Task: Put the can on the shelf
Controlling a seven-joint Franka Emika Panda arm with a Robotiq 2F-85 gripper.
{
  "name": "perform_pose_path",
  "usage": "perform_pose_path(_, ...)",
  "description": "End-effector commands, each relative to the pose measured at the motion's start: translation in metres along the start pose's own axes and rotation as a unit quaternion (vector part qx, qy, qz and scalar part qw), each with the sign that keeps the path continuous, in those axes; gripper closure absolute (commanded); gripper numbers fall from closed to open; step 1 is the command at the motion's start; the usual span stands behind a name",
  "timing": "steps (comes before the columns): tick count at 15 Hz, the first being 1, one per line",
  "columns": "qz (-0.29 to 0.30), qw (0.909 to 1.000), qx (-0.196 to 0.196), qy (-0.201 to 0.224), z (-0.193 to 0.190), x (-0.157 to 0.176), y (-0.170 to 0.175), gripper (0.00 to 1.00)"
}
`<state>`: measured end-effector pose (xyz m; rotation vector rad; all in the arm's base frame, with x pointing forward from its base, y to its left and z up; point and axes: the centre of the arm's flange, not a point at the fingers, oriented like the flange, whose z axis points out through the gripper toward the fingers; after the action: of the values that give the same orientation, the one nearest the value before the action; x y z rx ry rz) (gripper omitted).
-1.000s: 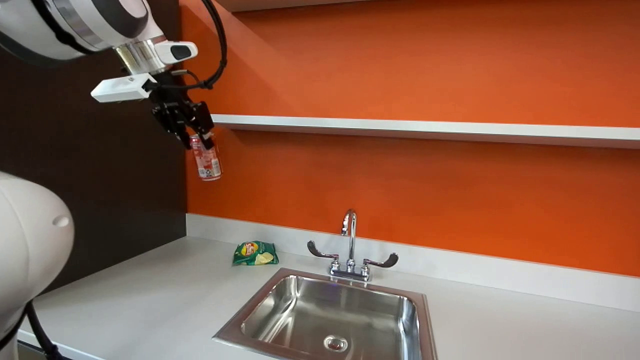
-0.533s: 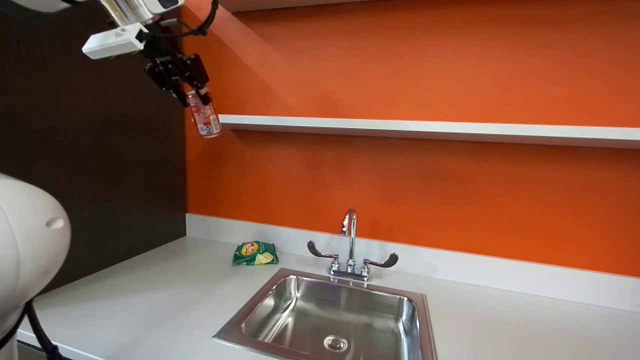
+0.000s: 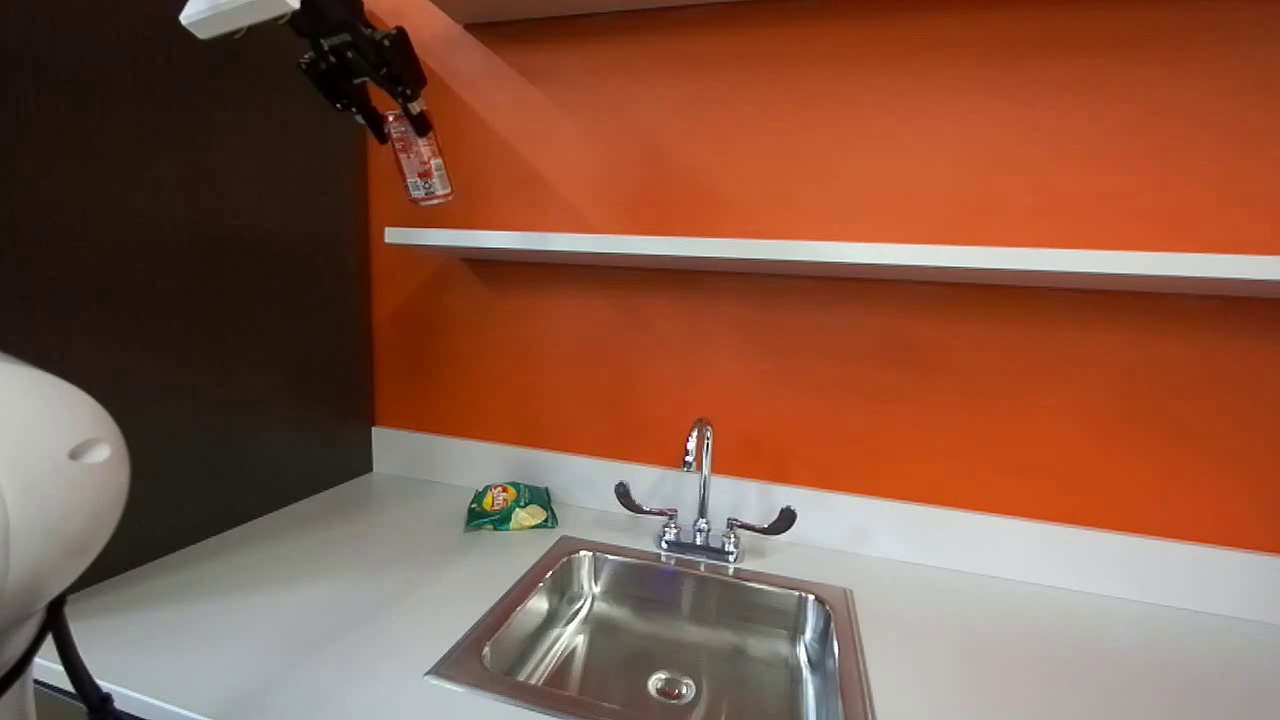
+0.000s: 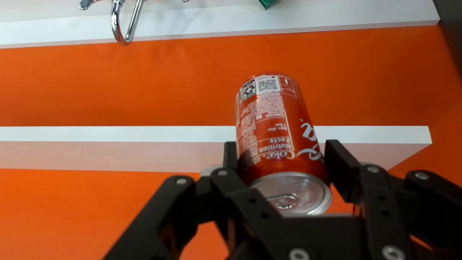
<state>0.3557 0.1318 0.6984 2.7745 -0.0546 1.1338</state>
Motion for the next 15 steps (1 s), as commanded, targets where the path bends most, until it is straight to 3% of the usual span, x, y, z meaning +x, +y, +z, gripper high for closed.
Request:
perform_pose_path(1,-0.008,0.9999,-0.006,-0.007,-0.001,0.055,-0.003,0.63)
perform_pose_path(6,-0.009,0.9999,0.004,-0.009,0.017,0.094,-0.015,0.63)
perform_pose_path(15,-0.006,0.9999,0.006,-0.01,0.068,0.133,-0.031,0.63)
